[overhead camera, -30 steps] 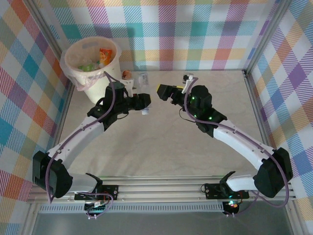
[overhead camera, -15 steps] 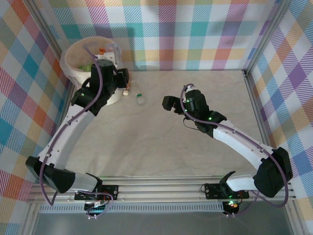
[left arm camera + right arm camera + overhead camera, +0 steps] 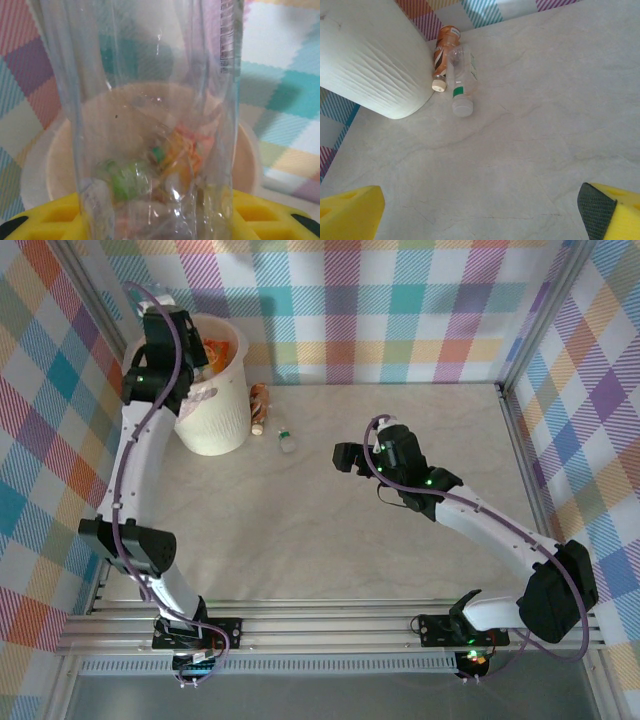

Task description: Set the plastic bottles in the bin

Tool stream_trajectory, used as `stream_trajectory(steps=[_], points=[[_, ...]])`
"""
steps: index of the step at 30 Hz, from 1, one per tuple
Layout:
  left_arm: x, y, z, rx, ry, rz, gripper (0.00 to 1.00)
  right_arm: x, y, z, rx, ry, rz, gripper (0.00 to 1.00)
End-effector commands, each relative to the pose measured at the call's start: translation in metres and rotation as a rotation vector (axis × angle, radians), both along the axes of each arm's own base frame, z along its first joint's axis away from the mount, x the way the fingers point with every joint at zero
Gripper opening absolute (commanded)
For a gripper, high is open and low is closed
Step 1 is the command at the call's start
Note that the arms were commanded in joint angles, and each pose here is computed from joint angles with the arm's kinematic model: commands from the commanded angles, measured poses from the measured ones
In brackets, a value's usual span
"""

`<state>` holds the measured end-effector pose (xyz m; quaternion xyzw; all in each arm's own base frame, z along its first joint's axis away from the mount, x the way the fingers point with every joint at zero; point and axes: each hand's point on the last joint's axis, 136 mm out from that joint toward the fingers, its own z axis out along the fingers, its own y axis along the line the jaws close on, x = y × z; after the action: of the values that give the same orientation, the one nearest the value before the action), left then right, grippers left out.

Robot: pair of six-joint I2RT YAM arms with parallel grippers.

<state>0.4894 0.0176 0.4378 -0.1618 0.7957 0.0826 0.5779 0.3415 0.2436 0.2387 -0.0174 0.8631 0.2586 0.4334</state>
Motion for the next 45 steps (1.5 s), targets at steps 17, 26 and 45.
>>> stream_trajectory(steps=[17,26,45], points=[[0.058,0.059,-0.058,0.156,0.191,0.010,0.83,0.003,-0.001,0.003,-0.050,-0.027,0.013,1.00],[0.049,0.050,-0.036,0.068,0.120,-0.009,0.91,0.007,0.007,0.001,-0.034,-0.006,0.023,1.00],[0.017,-0.100,-0.054,-0.199,0.088,-0.174,1.00,0.006,0.011,-0.001,-0.011,0.007,0.033,1.00]])
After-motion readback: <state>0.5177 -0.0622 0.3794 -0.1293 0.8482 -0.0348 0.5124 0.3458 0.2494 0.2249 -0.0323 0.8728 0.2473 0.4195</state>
